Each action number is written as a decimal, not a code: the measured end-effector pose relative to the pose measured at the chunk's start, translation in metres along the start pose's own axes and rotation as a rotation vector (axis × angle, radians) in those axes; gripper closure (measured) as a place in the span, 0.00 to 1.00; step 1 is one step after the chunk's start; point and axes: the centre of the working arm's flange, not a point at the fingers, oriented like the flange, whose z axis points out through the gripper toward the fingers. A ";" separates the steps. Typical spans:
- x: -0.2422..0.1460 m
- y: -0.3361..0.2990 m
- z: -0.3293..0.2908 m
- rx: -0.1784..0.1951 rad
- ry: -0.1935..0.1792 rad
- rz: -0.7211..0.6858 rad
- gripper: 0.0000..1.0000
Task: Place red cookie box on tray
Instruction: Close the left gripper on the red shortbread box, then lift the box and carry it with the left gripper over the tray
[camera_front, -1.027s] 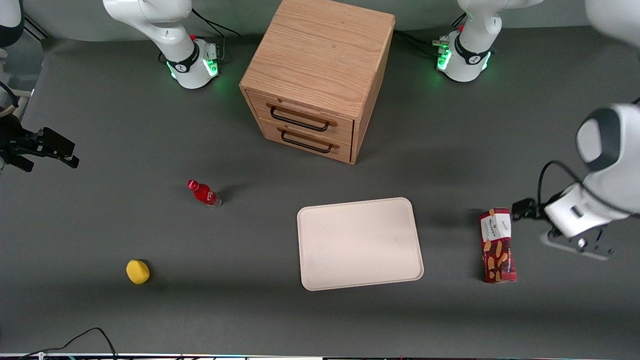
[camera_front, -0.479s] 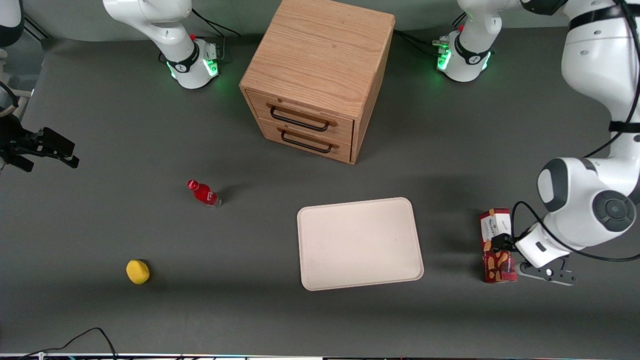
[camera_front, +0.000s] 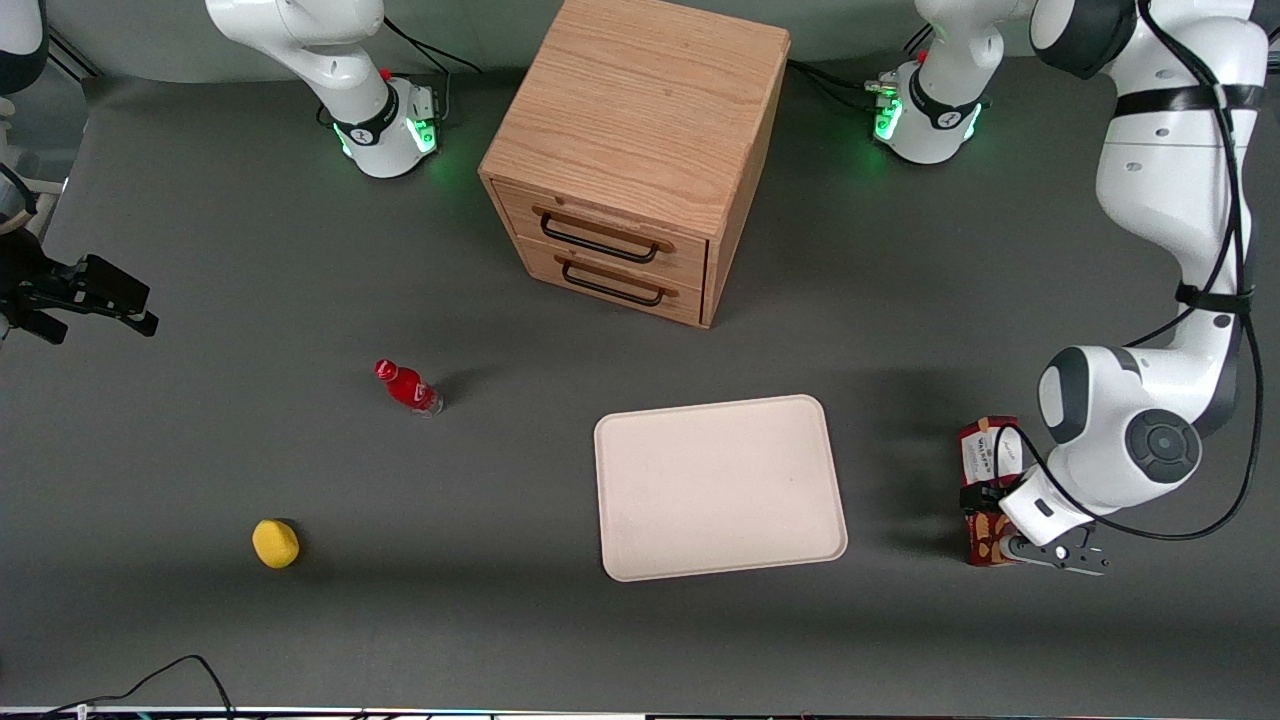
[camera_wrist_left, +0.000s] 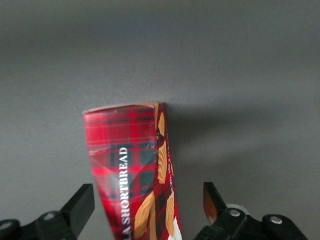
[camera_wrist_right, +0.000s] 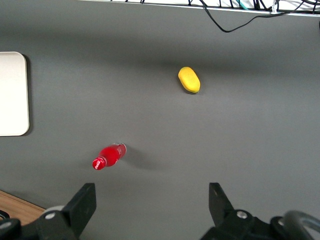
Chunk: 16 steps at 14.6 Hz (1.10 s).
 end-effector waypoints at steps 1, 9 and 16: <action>-0.001 -0.001 0.003 0.000 -0.004 -0.007 0.14; 0.008 -0.014 -0.025 0.012 -0.011 -0.053 0.86; 0.014 0.069 -0.221 0.039 -0.076 -0.228 0.90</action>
